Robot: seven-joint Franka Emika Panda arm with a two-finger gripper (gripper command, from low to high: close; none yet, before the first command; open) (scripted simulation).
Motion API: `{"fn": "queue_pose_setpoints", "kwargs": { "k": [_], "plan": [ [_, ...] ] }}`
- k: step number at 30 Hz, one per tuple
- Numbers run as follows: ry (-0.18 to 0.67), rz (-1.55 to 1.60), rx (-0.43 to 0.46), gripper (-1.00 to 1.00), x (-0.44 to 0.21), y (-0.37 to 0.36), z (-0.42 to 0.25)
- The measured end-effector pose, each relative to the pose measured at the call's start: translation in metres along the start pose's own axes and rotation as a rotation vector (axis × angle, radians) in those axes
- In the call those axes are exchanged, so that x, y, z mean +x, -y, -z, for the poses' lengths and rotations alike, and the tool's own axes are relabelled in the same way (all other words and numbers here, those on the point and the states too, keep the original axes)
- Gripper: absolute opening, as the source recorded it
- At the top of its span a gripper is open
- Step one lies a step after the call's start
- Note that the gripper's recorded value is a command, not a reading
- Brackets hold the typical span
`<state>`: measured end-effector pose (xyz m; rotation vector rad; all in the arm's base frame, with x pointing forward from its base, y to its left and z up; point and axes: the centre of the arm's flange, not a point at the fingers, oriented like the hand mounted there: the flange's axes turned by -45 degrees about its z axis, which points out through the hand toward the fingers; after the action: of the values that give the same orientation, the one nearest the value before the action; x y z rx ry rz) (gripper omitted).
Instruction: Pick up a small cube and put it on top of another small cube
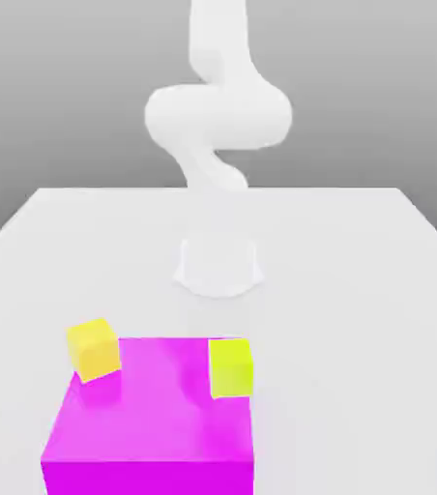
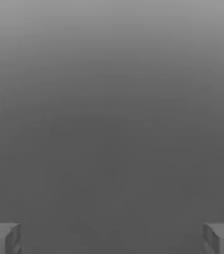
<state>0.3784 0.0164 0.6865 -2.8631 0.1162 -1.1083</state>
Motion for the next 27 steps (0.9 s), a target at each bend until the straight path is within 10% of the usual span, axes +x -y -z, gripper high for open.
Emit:
{"fn": "queue_pose_setpoints", "kwargs": {
  "k": [13,27],
  "plan": [
    [0.346,-0.4,0.011,0.0,-0.036,0.113,-0.209],
    [0.612,-0.739,-0.27,0.0,-0.206,0.238,-0.392]
  ]
}}
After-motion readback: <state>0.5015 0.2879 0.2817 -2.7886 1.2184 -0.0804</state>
